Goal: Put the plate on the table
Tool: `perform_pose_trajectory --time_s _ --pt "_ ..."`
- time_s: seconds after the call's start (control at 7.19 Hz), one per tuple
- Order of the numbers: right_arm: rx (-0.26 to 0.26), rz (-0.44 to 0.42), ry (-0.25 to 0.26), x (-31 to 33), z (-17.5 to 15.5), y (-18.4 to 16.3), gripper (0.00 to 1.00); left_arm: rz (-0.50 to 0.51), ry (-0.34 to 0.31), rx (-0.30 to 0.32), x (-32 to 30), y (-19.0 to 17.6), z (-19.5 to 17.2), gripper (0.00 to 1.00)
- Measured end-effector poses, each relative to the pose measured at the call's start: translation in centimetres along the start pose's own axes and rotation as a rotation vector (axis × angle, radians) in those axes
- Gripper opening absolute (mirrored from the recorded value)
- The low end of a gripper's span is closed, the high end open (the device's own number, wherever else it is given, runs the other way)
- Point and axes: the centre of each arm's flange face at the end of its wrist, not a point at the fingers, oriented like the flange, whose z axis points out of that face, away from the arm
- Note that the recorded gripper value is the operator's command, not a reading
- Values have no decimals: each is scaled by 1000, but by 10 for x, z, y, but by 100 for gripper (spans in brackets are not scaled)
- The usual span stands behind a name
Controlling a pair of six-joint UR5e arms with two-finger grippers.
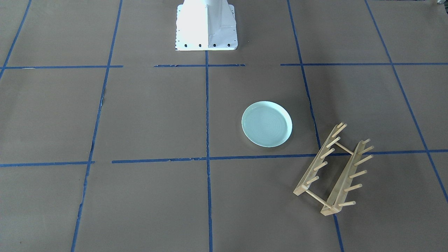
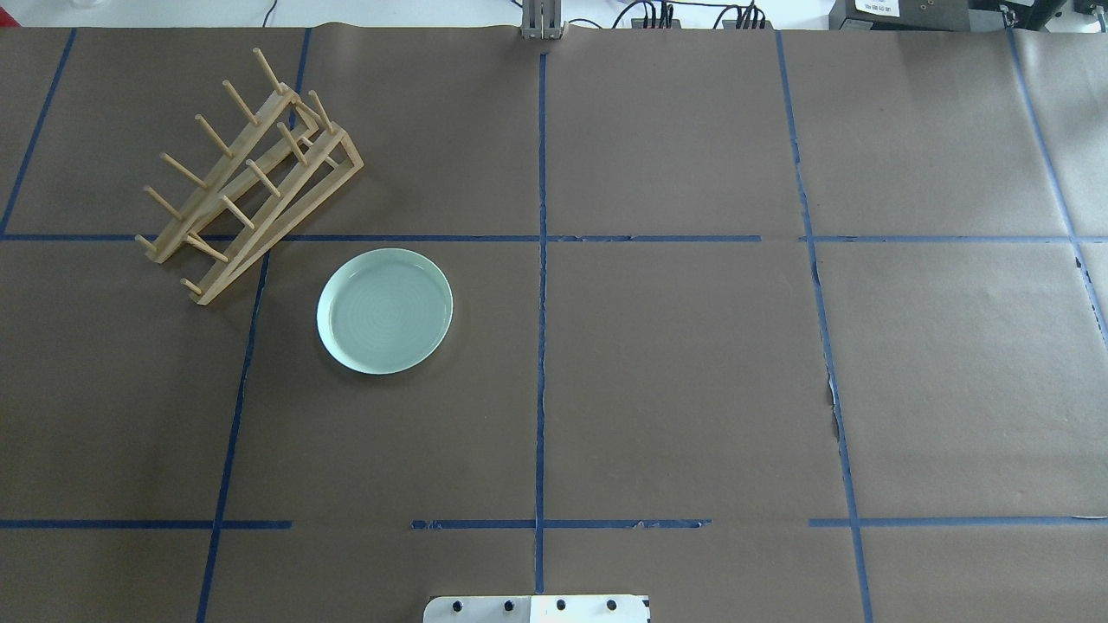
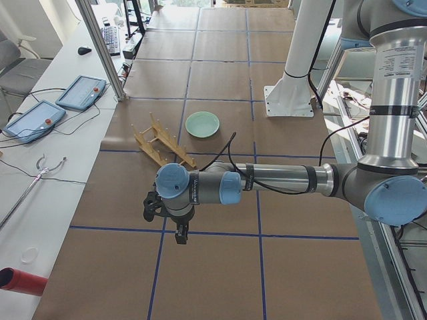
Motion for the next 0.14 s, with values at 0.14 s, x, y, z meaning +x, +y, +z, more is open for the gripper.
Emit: perform_pose_trajectory --time_s 0.14 --pt "0 0 0 0 0 0 100 0 1 0 0 0 0 100"
